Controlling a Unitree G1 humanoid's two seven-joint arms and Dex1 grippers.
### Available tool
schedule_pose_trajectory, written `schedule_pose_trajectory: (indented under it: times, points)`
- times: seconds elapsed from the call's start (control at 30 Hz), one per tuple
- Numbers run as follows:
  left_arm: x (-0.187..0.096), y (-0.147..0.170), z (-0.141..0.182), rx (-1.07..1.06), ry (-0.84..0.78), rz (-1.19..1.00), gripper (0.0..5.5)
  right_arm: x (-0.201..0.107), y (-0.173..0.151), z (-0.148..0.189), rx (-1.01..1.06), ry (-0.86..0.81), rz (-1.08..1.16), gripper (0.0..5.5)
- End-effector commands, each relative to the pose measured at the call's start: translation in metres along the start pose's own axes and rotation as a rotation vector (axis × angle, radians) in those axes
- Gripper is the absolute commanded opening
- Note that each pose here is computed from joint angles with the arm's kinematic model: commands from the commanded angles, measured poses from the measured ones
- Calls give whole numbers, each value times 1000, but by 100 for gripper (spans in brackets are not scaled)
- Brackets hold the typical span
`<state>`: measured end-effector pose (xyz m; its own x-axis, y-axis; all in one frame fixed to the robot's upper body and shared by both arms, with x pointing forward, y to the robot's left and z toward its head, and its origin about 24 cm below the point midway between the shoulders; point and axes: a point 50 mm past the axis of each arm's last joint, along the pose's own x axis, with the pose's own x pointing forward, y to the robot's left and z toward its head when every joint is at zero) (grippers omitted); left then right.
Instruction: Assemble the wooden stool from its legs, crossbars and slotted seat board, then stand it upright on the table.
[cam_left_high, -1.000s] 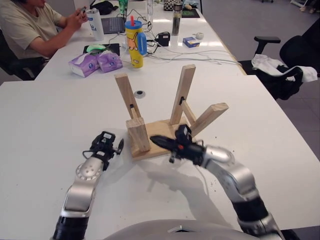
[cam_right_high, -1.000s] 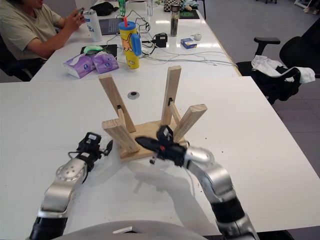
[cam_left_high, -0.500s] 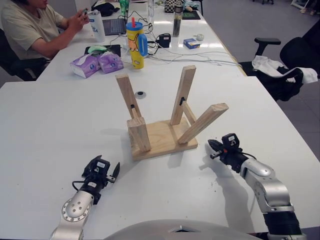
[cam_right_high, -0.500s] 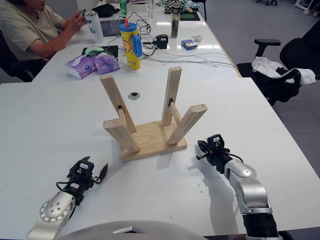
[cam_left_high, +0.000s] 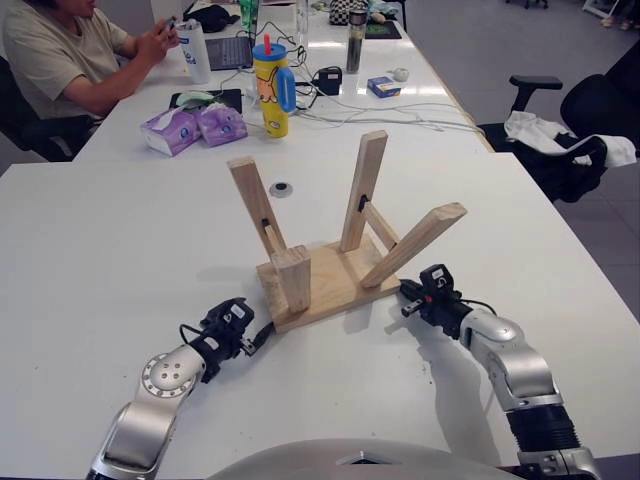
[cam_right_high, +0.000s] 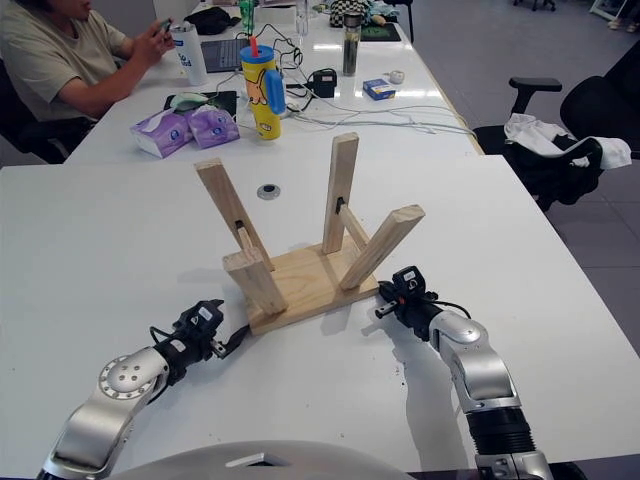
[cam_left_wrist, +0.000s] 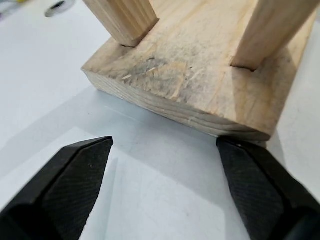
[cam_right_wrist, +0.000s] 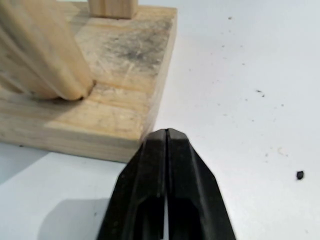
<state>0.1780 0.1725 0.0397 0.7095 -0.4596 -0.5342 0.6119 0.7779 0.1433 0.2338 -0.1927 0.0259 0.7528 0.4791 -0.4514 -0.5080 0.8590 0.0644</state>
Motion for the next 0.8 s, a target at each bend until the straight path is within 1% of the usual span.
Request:
schedule_pose_trajectory:
  times: [0.03, 0.1, 0.23, 0.33, 0.43, 0.5, 0.53, 0.67, 0.73, 0.8]
  points:
    - [0, -12, 72, -199, -375, -228, 390, 2, 41, 42, 119, -151, 341, 3]
    - [-5, -10, 87, -218, -428, -262, 390, -1, 40, 60, 137, -195, 363, 3]
    - [-20, -8, 98, -243, -472, -333, 390, -11, 33, 97, 190, -304, 355, 3]
    - [-28, -8, 105, -239, -489, -359, 390, -14, 25, 111, 201, -351, 307, 3]
    - [-29, -7, 109, -238, -491, -366, 390, -13, 14, 118, 254, -404, 236, 3]
    - [-29, -4, 107, -251, -472, -369, 390, -11, 6, 115, 274, -396, 175, 3]
    - [-29, -1, 102, -249, -442, -357, 390, -10, 1, 110, 270, -367, 130, 3]
    - [-35, 9, 69, -187, -283, -312, 390, -15, -17, 81, 279, -288, -34, 3]
    - [-39, 10, 52, -148, -217, -320, 390, -20, -28, 71, 308, -298, -130, 3]
    - [-41, 8, 41, -121, -176, -347, 390, -24, -33, 69, 334, -333, -176, 3]
